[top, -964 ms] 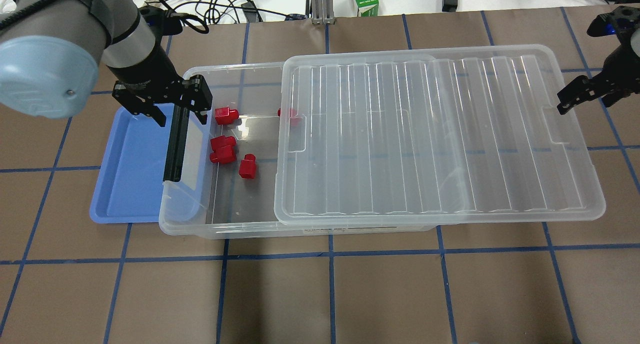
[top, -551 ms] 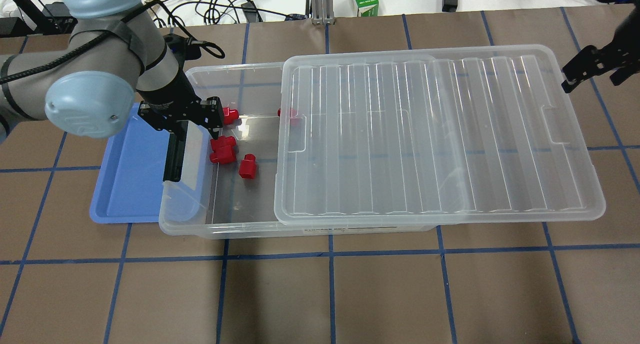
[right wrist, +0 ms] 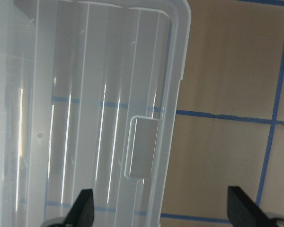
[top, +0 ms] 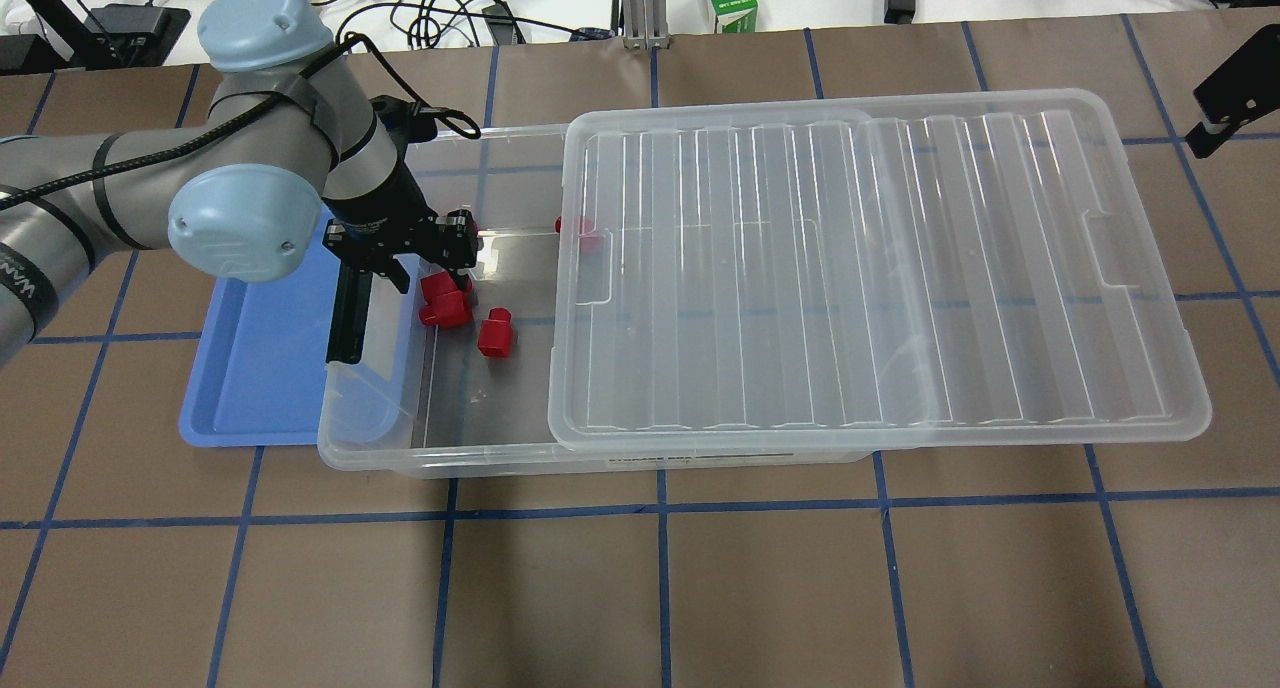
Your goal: Place red block in blue tray from box
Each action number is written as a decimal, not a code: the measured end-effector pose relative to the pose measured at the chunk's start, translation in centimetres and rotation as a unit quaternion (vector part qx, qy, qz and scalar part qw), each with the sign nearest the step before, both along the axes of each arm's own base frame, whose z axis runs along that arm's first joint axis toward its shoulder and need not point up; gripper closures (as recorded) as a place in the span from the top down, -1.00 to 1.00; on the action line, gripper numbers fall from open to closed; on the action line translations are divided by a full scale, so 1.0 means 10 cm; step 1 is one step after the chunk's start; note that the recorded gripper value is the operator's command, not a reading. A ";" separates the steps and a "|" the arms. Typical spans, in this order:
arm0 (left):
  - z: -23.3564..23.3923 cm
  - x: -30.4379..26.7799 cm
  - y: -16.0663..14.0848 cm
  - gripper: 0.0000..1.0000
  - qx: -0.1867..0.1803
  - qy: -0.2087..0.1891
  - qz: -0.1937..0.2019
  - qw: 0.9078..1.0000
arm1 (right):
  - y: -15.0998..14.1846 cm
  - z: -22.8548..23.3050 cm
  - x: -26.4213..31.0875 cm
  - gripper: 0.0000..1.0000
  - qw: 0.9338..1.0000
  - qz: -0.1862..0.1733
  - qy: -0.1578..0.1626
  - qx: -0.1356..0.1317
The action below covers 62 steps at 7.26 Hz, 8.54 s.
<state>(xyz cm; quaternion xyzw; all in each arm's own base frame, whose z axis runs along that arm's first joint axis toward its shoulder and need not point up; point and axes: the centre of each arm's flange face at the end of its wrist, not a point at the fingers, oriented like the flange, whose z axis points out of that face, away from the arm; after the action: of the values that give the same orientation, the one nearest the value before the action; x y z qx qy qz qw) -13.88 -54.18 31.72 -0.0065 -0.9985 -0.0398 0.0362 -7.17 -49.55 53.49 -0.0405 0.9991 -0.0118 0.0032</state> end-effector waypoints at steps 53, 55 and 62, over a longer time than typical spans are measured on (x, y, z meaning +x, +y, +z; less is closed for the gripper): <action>-0.47 2.15 -0.64 1.00 0.067 -0.022 -0.040 0.997 | -0.60 -1.88 -0.59 1.00 0.999 -0.013 -0.011 0.047; 0.48 2.07 -0.57 1.00 0.042 -0.032 -0.044 0.998 | -0.66 -1.88 -0.33 1.00 0.999 -0.019 -0.010 0.048; 2.14 0.67 0.27 1.00 -0.026 -0.058 -0.018 0.998 | -0.80 -1.87 1.00 1.00 0.998 -0.047 0.003 0.034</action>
<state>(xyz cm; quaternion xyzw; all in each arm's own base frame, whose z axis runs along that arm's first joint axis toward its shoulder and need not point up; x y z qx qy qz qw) -7.19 -51.52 53.08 -0.0231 -0.9994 -0.0148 -0.0223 2.79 -57.52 34.82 0.0065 0.9997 0.0221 0.0009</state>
